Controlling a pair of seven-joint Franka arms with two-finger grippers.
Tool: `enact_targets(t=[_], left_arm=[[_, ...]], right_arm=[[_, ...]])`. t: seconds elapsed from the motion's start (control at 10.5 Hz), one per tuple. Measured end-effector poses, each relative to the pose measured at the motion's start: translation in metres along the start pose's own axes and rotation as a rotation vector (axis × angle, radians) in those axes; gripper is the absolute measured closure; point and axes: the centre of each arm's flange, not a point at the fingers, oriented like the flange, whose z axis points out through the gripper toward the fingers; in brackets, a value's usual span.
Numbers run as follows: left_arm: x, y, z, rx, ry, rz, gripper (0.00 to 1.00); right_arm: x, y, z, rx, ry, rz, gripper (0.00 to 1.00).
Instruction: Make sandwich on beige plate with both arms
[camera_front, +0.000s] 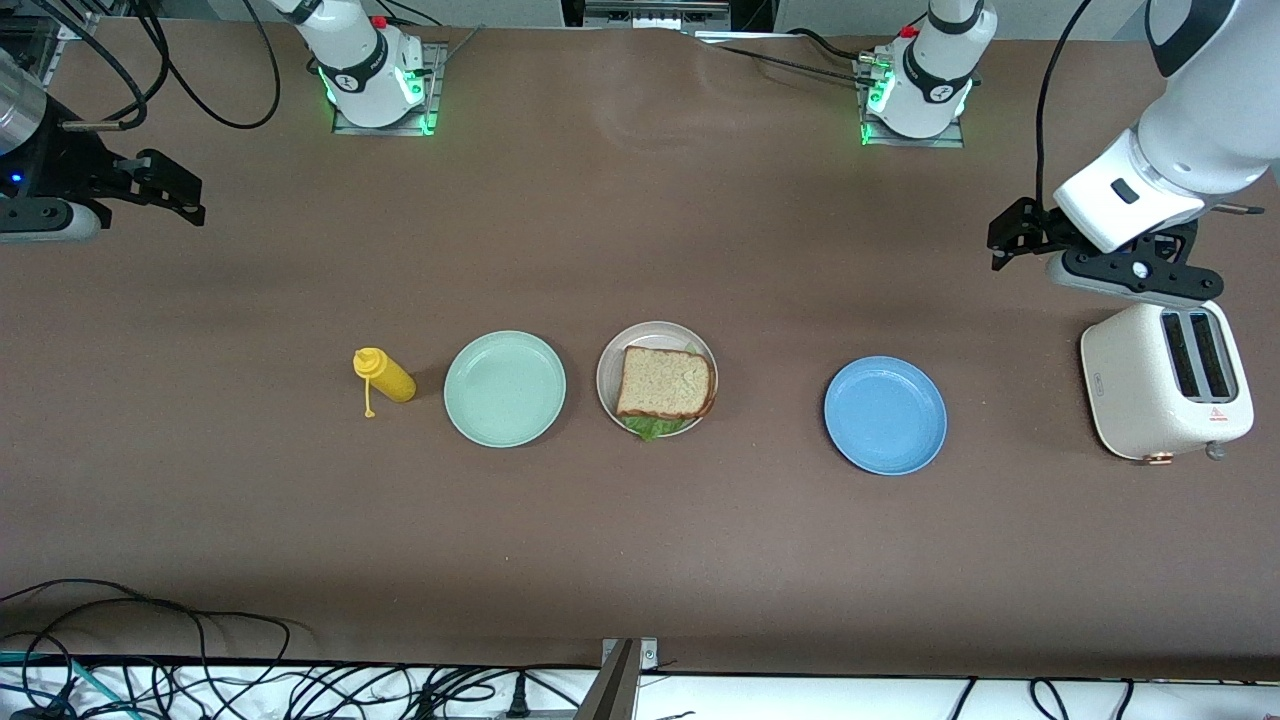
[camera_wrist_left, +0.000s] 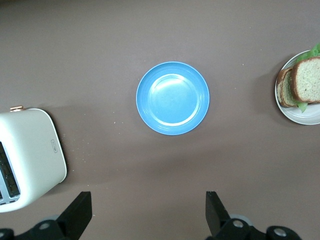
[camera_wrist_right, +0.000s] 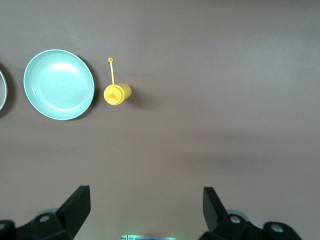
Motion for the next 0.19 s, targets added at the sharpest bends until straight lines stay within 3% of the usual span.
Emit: enact_targets(t=[0.19], left_arm=[[-0.0035, -0.0023, -0.0012, 0.002, 0.006, -0.007, 0.00]], right_arm=[[-0.0005, 0.0000, 0.0004, 0.000, -0.005, 0.000, 0.00]])
